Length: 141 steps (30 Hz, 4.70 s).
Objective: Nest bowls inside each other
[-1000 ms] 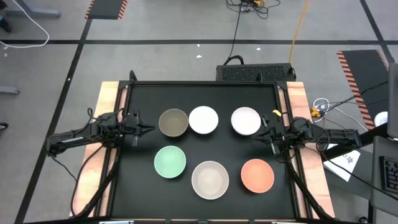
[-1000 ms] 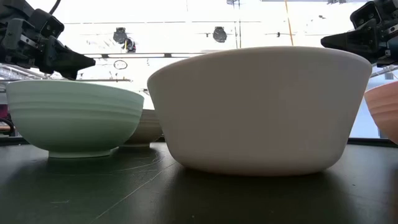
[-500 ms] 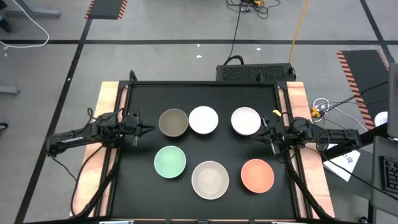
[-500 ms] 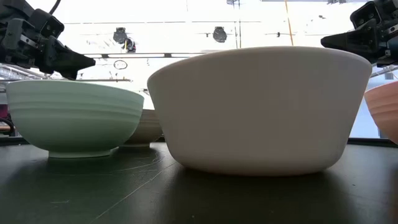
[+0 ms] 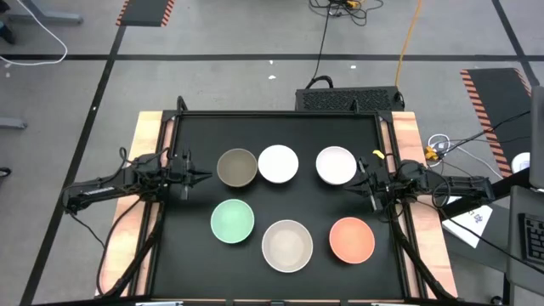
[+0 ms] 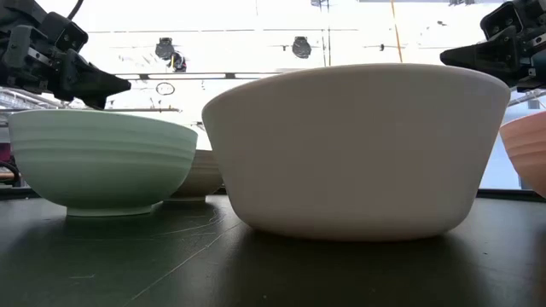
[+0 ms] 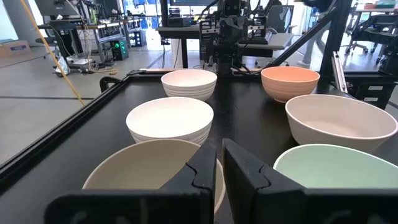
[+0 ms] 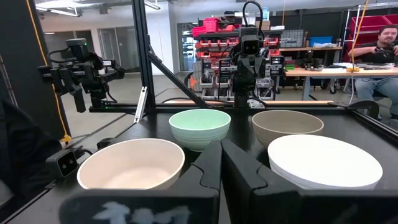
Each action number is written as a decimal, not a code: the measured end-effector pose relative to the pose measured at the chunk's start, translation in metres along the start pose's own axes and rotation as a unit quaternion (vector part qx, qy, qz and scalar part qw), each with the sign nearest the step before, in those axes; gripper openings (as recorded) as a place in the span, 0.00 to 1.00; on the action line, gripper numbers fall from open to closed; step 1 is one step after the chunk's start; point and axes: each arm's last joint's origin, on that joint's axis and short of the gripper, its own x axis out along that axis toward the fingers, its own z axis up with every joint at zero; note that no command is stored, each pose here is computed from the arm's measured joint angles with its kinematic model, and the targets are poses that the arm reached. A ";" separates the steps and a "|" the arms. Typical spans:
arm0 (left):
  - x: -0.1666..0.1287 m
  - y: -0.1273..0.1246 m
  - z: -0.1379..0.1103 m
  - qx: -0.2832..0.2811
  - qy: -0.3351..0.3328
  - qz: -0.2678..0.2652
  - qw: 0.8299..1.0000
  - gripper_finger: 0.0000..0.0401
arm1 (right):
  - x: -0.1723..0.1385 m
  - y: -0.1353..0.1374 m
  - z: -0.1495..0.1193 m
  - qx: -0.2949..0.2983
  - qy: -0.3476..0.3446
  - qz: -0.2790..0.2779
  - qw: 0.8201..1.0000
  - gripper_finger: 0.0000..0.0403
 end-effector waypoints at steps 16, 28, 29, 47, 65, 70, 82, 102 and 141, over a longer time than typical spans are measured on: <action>0.000 0.000 0.000 0.000 0.000 0.000 1.000 0.08 | 0.000 0.000 0.000 0.000 0.000 0.000 1.000 0.00; 0.000 0.000 0.000 0.000 0.000 0.000 1.000 0.08 | 0.000 0.000 0.000 0.000 0.000 0.000 1.000 0.00; 0.000 0.000 0.000 0.000 0.000 0.000 1.000 0.08 | 0.000 0.000 0.000 0.000 0.000 0.000 1.000 0.00; 0.000 0.000 0.000 0.000 0.000 0.000 1.000 0.08 | 0.000 0.000 0.004 -0.005 -0.022 0.003 1.000 0.00; 0.000 0.000 0.000 -0.043 -0.002 0.000 0.999 0.08 | -0.001 0.001 0.012 0.024 -0.061 0.007 0.998 0.00; 0.000 0.000 0.002 -0.081 -0.010 0.000 0.997 0.08 | -0.001 0.001 0.016 0.022 -0.080 0.009 0.997 0.00; -0.003 0.001 0.025 -0.064 -0.125 0.002 0.990 0.08 | 0.001 -0.006 0.013 -0.043 -0.068 -0.100 0.992 0.00; 0.029 0.022 0.091 0.039 -0.019 0.227 0.973 0.08 | 0.014 -0.015 0.040 -0.079 0.093 -0.235 0.964 0.00; 0.026 0.021 0.096 0.038 0.000 0.214 0.976 0.47 | 0.017 -0.014 0.054 -0.025 0.003 -0.225 0.974 0.38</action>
